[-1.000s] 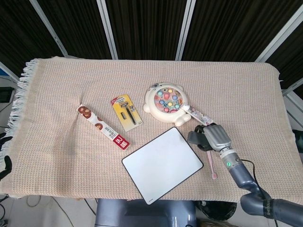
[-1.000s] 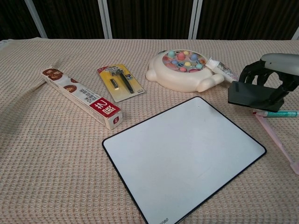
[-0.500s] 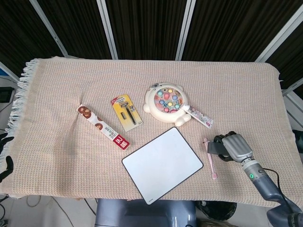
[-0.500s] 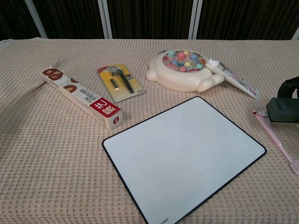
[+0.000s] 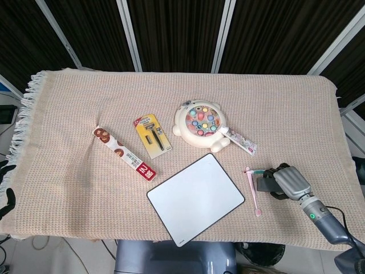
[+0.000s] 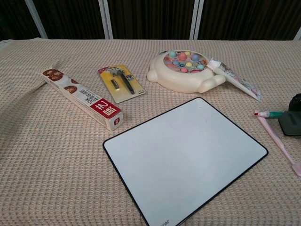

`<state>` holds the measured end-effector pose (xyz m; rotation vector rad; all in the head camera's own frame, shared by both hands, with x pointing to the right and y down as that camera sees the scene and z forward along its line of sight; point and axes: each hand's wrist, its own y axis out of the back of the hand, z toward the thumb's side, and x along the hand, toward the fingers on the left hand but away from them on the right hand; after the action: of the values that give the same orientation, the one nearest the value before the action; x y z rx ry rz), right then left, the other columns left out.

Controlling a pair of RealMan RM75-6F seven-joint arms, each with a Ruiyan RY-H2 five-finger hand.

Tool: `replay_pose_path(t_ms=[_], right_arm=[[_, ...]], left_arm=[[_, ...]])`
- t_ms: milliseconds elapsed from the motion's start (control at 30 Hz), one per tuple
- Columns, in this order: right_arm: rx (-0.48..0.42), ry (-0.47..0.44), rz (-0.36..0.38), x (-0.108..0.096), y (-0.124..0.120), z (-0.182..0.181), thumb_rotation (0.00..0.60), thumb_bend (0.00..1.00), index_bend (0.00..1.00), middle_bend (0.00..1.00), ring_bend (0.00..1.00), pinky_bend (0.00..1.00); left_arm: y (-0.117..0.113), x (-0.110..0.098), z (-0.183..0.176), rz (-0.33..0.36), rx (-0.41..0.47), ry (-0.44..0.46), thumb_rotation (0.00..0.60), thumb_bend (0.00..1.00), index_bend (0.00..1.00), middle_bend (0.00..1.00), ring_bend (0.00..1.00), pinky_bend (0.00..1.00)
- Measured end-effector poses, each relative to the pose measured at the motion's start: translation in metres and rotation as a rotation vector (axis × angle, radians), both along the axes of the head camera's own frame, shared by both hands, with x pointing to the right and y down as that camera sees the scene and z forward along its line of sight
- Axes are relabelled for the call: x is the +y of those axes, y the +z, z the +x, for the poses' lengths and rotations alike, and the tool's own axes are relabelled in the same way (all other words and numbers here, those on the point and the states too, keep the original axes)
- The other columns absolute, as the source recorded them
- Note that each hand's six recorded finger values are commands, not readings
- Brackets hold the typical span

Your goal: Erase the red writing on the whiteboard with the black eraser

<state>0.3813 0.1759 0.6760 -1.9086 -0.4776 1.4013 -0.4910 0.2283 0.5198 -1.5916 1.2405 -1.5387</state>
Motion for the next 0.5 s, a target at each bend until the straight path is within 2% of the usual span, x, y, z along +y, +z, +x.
replay_pose_path(t_ms=[200, 333, 433, 500], right_arm=[[-0.009, 0.031, -0.012, 0.0003, 0.0023, 0.0009, 0.6, 0.29, 0.22, 0.29, 0.27, 0.17], [0.007, 0.044, -0.051, 0.0021, 0.0018, 0.0036, 0.6, 0.18, 0.03, 0.1, 0.11, 0.14], [0.046, 0.036, -0.096, 0.0051, 0.0021, 0.0074, 0.6, 0.12, 0.0, 0.01, 0.04, 0.14], [0.06, 0.039, -0.118, 0.0065, 0.0002, 0.0076, 0.6, 0.12, 0.0, 0.0, 0.03, 0.14]], left_arm=[[0.0009, 0.0003, -0.0002, -0.004, -0.003, 0.0, 0.6, 0.63, 0.19, 0.08, 0.02, 0.07], [0.0013, 0.0007, -0.0002, -0.006, -0.005, 0.001, 0.6, 0.63, 0.19, 0.08, 0.02, 0.07], [0.0015, 0.0009, -0.0012, -0.008, -0.008, -0.002, 0.6, 0.63, 0.19, 0.08, 0.02, 0.07], [0.0012, 0.0007, -0.0016, -0.007, -0.007, -0.005, 0.6, 0.63, 0.19, 0.08, 0.02, 0.07]])
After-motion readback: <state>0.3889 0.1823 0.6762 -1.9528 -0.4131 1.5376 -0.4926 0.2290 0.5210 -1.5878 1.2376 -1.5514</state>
